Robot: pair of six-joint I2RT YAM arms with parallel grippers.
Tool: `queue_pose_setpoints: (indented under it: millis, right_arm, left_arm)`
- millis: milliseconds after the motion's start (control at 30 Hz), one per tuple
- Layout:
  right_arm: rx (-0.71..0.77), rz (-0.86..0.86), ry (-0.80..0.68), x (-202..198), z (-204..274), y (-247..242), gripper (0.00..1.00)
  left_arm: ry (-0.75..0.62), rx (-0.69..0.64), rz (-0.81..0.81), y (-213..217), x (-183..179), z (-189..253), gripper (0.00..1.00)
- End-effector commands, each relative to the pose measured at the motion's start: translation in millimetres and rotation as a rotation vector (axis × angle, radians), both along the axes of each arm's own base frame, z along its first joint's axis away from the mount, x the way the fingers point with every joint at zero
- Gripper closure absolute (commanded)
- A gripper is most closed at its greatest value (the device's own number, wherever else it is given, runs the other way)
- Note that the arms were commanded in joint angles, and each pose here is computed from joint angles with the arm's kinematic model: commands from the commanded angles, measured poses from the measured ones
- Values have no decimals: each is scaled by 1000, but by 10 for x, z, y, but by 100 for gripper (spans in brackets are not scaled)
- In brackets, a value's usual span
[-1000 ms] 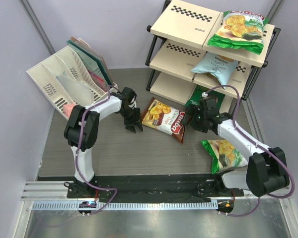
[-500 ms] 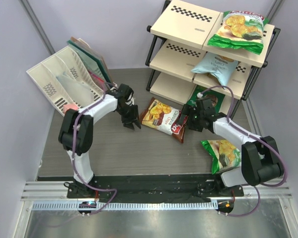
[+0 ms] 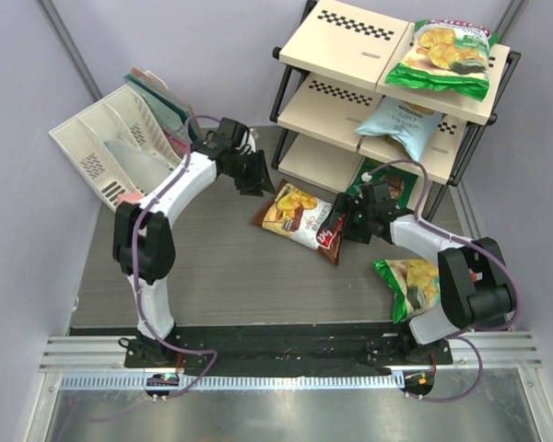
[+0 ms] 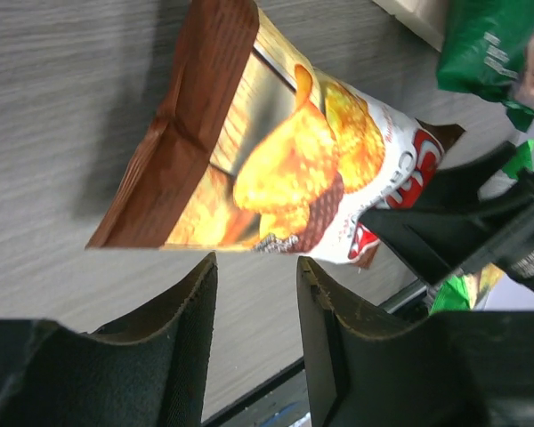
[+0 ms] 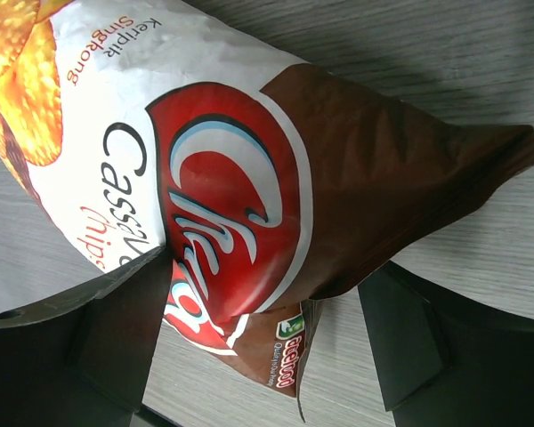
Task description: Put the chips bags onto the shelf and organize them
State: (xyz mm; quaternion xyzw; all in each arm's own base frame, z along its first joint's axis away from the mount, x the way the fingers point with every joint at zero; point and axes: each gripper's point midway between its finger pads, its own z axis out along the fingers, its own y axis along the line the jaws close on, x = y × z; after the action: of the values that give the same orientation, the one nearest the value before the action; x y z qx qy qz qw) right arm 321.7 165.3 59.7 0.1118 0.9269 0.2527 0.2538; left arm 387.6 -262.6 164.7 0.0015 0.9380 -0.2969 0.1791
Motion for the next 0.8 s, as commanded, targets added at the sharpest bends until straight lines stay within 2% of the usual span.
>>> queue_pose_setpoints:
  millis: [0,333,533,767]
  right_arm:
    - [24,1,-20,71,21,42,12]
    - [64,-8,13,17,-72,100,12]
    - [73,1,27,13,-112,139,12]
    - [102,18,8,4,-53,227,13]
  left_arm:
    - [-1,-32,-38,-256,107,-74,58]
    - [19,-37,-102,-616,3,-468,57]
    - [105,30,-95,-570,-106,-929,57]
    - [163,68,-100,-525,-237,-1237,58]
